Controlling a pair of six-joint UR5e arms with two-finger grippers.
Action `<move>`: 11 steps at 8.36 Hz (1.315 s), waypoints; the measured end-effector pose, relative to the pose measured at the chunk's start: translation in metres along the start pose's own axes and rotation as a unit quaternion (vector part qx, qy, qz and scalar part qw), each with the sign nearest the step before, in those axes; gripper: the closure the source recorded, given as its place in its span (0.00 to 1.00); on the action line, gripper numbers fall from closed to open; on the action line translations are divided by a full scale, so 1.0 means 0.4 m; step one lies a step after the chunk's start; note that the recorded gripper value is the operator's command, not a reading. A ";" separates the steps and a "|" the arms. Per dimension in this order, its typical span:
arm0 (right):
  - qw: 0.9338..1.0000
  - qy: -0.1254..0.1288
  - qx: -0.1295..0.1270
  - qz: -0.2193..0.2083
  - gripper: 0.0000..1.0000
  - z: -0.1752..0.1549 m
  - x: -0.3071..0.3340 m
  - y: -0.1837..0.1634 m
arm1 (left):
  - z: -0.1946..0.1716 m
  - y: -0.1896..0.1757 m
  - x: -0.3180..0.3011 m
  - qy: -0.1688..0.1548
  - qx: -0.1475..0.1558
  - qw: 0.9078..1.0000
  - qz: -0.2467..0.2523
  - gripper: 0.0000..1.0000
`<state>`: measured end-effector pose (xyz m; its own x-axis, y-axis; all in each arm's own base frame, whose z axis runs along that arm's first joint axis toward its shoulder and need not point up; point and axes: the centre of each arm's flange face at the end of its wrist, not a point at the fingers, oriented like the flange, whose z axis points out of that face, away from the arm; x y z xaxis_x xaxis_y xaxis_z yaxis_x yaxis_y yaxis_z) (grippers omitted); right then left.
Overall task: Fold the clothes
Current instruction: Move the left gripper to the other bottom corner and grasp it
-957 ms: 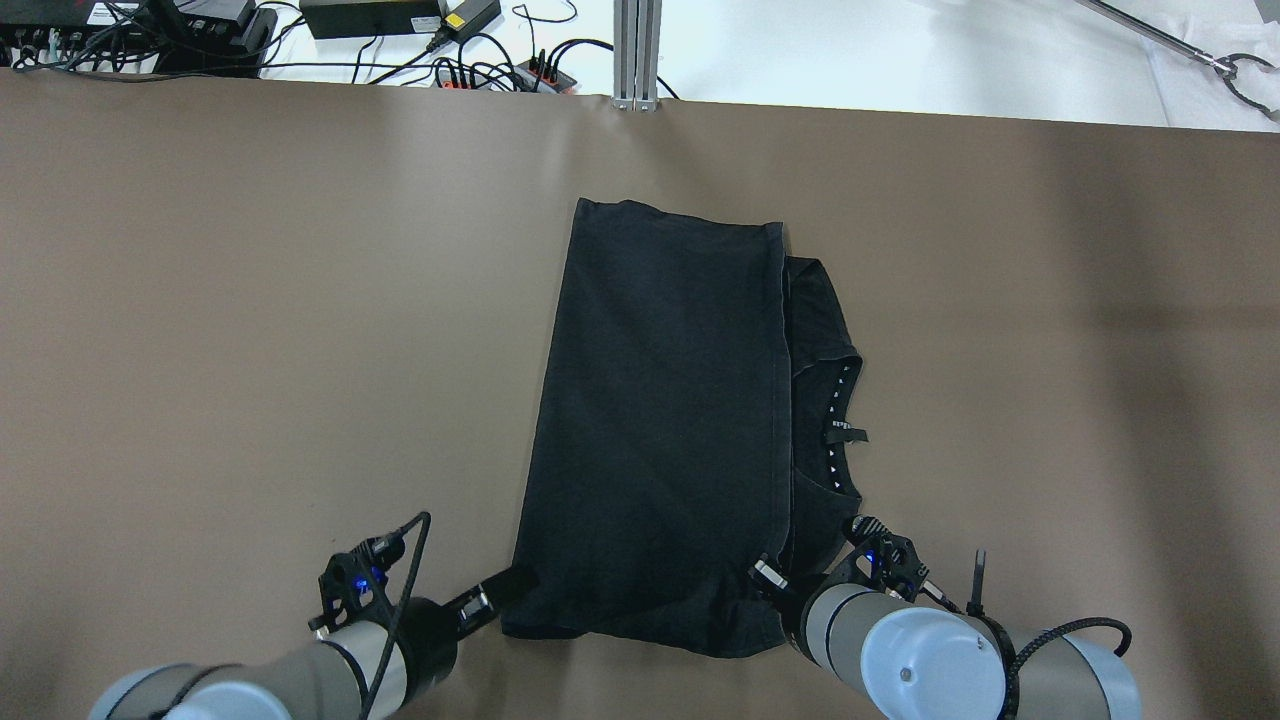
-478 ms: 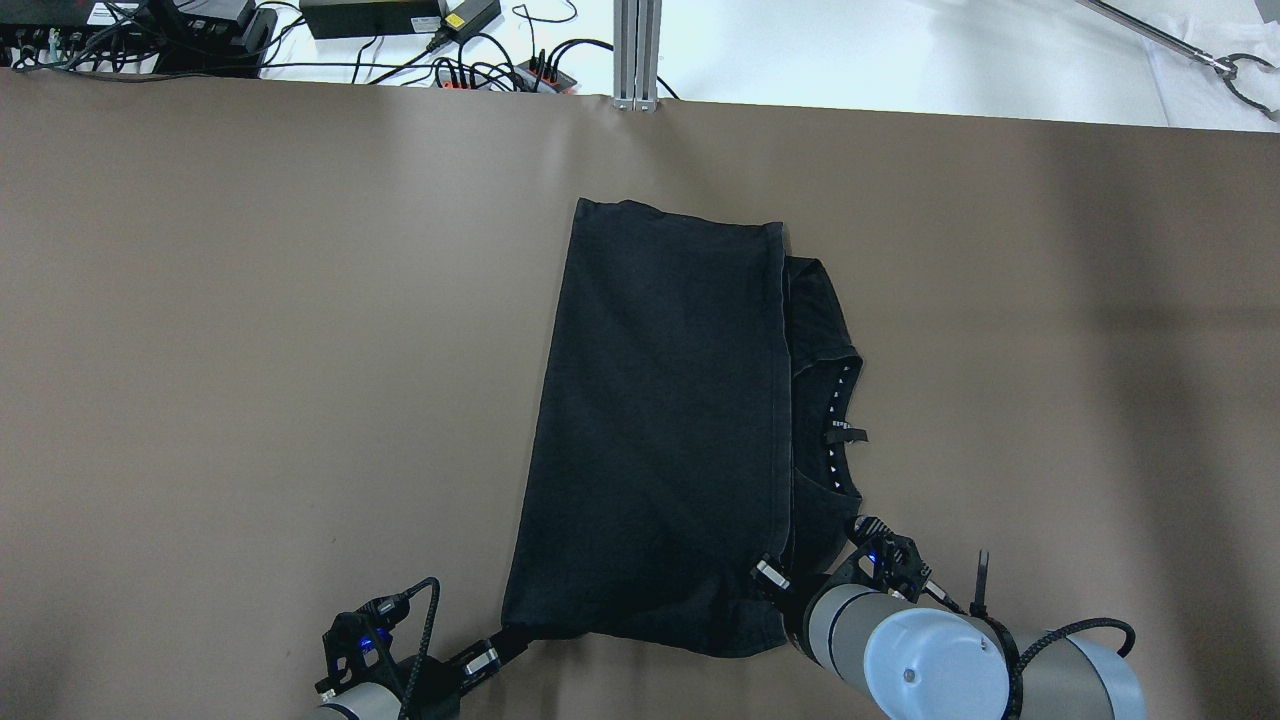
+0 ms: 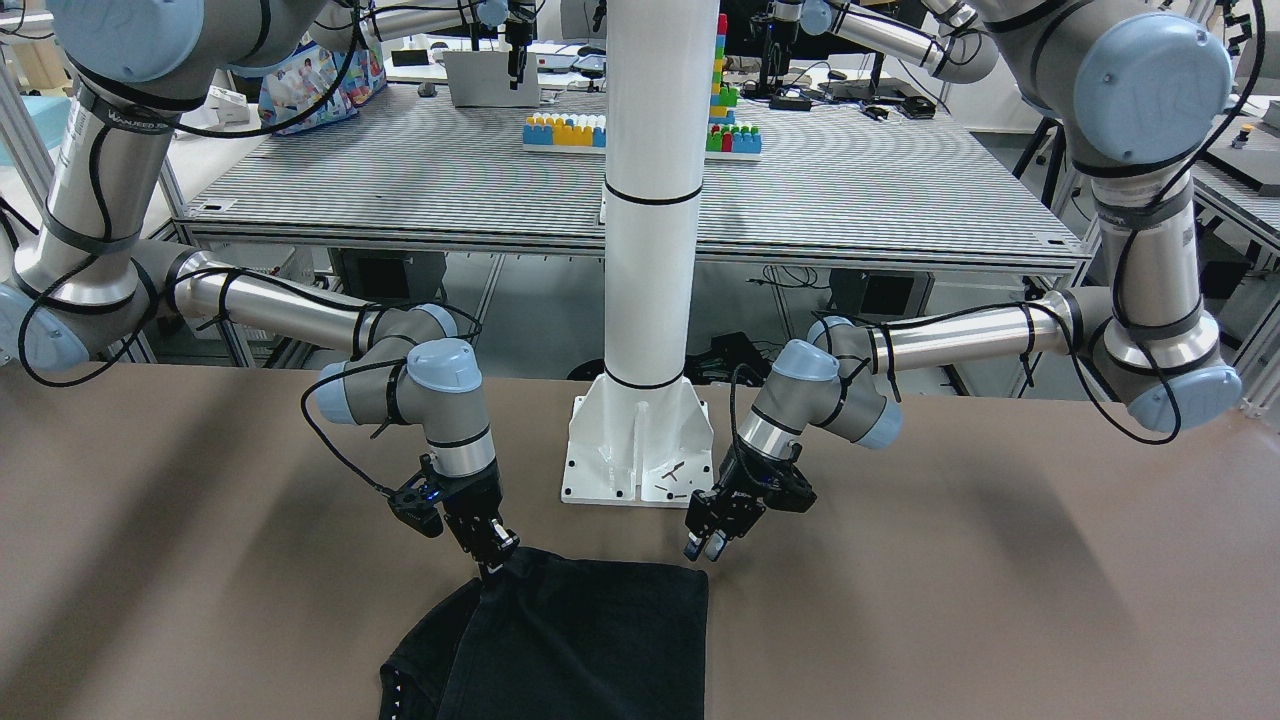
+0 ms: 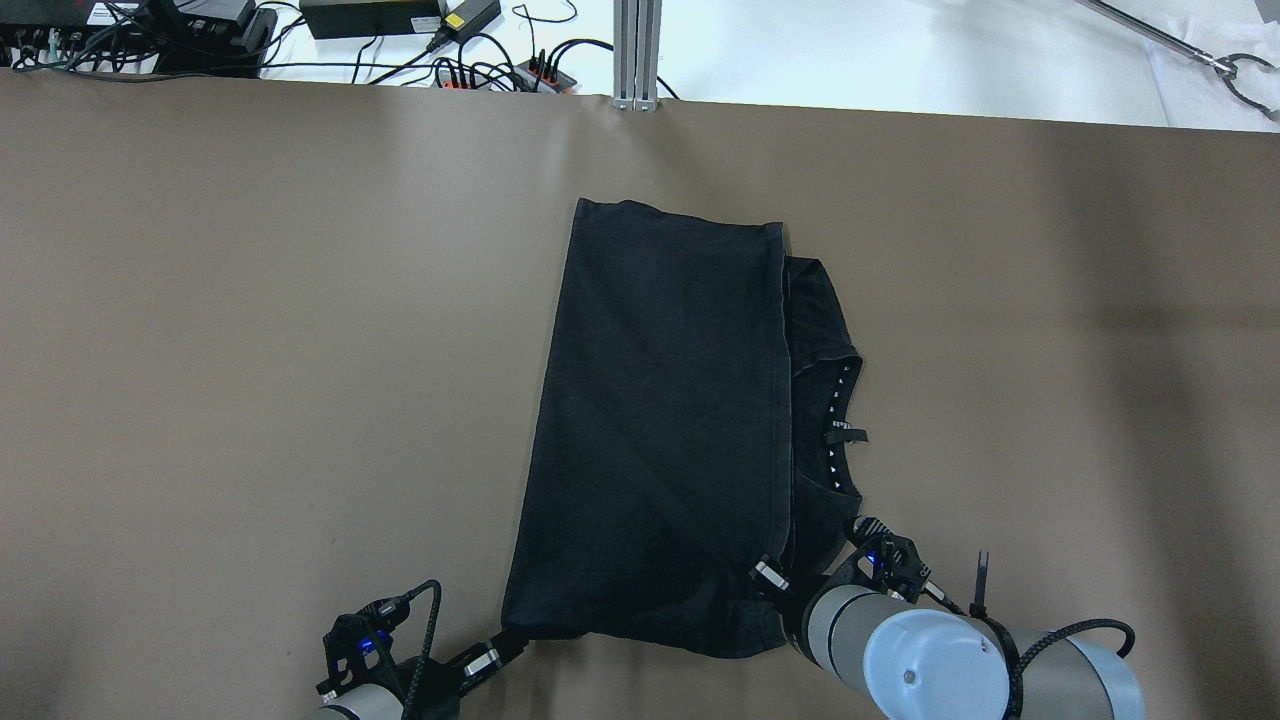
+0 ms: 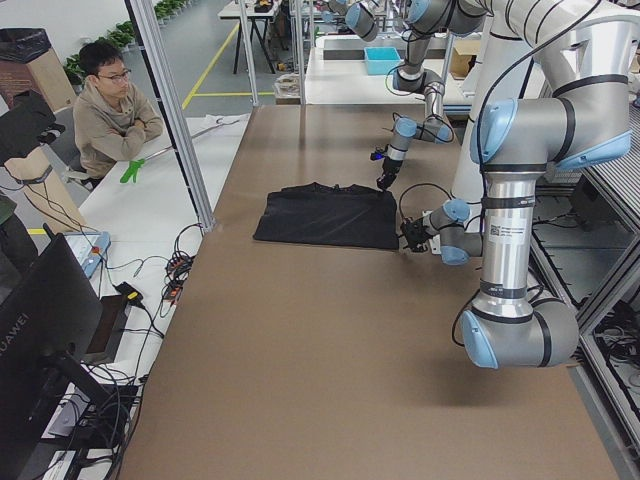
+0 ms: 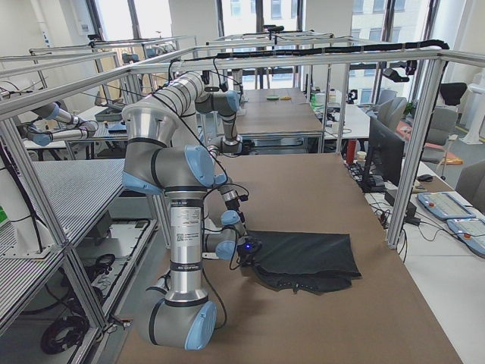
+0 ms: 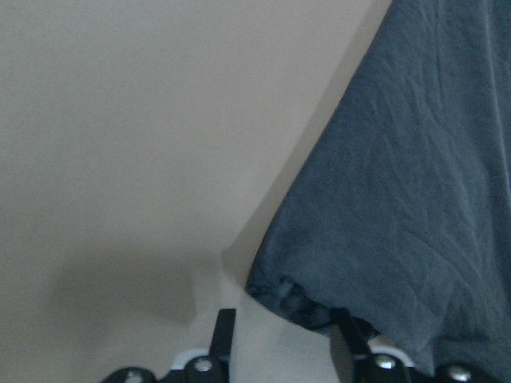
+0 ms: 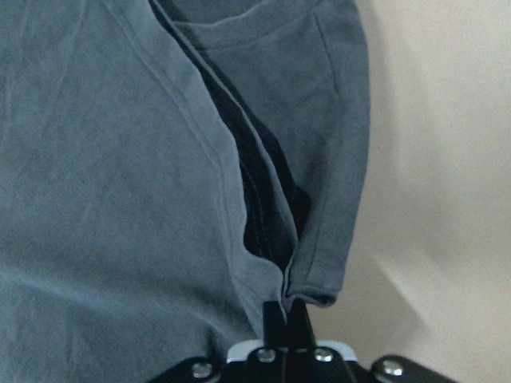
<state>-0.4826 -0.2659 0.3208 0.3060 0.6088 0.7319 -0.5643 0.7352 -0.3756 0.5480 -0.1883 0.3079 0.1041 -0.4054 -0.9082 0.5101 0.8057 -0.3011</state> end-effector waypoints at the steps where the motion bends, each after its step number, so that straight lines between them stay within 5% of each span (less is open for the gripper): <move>1: 1.000 -0.001 -0.001 0.000 0.87 -0.002 -0.001 0.001 | 0.007 -0.006 -0.004 -0.002 0.003 1.000 0.001 0.50; 8: 1.000 -0.001 0.000 -0.001 0.87 -0.003 0.000 0.001 | 0.040 -0.042 -0.008 -0.008 0.019 1.000 0.001 0.58; 11: 1.000 0.000 0.000 -0.003 0.87 -0.002 0.001 0.001 | 0.058 -0.042 -0.005 -0.009 0.022 1.000 0.000 0.94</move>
<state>-0.4820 -0.2653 0.3204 0.3091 0.6048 0.7340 -0.5622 0.7386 -0.3719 0.5589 -0.2109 0.3215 0.1192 -0.4126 -0.9031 0.5468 0.7865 -0.2871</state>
